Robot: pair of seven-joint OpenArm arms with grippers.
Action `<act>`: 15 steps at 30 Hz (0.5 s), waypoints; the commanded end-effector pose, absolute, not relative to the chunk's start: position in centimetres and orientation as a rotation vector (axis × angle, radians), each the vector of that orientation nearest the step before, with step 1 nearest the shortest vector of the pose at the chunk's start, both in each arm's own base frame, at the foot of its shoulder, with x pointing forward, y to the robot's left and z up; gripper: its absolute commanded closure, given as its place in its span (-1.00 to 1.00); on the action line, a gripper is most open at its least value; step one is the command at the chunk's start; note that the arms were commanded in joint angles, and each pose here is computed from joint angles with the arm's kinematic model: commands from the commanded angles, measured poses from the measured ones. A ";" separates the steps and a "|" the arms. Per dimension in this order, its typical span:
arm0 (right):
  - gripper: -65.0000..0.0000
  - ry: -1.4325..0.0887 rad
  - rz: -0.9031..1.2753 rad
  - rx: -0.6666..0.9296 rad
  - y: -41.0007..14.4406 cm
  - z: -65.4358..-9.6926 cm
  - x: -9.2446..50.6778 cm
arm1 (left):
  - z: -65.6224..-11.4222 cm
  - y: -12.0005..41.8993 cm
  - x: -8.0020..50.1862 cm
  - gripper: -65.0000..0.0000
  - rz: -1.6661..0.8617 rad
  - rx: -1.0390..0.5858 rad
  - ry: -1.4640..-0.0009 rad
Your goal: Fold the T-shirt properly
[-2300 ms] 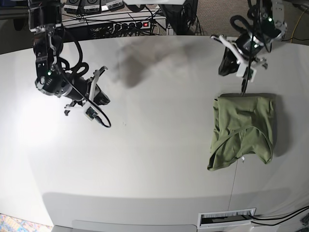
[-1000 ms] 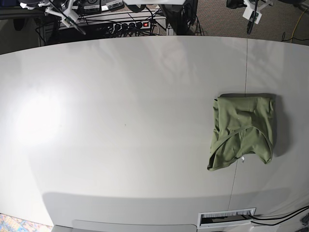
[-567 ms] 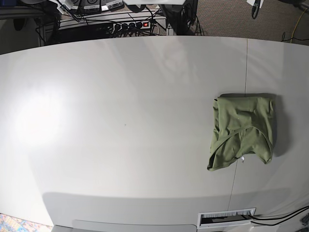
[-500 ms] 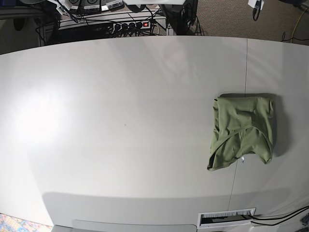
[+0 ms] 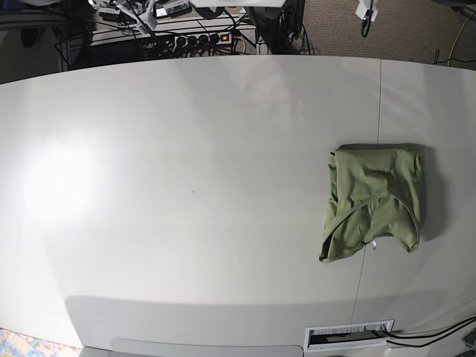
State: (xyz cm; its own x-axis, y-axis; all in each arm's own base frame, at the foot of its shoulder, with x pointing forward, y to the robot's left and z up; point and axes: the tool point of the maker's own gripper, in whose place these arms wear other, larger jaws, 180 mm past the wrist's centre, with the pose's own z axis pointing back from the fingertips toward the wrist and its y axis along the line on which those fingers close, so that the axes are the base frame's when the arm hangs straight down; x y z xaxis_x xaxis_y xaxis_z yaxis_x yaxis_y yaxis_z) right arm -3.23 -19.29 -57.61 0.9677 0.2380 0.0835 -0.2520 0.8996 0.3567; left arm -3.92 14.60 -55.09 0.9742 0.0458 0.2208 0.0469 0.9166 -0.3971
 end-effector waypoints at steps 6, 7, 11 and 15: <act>1.00 -0.078 0.220 0.407 -17.1 -60.6 -1.9 | -58.0 14.7 -2.7 1.00 -0.017 -0.340 -0.243; 1.00 -0.086 0.220 0.416 -16.5 -61.0 -1.5 | -58.5 14.7 -2.6 1.00 -0.015 -0.326 -0.244; 1.00 -0.091 0.160 0.291 -16.6 -63.1 -0.2 | -60.2 14.3 -2.6 1.00 -0.016 -0.294 -0.265; 1.00 -0.077 0.096 0.158 -17.1 -64.4 0.3 | -61.8 12.9 -3.5 1.00 0.008 -0.258 -0.238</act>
State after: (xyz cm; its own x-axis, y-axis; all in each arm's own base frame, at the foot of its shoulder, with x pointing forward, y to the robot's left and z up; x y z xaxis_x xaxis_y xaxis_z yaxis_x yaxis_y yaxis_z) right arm 0.47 -17.03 -64.48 0.9925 0.0891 0.0834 -0.1005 0.9844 0.1444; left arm -3.18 13.34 -62.02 0.9726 0.0344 0.2298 0.0220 0.9709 -0.2383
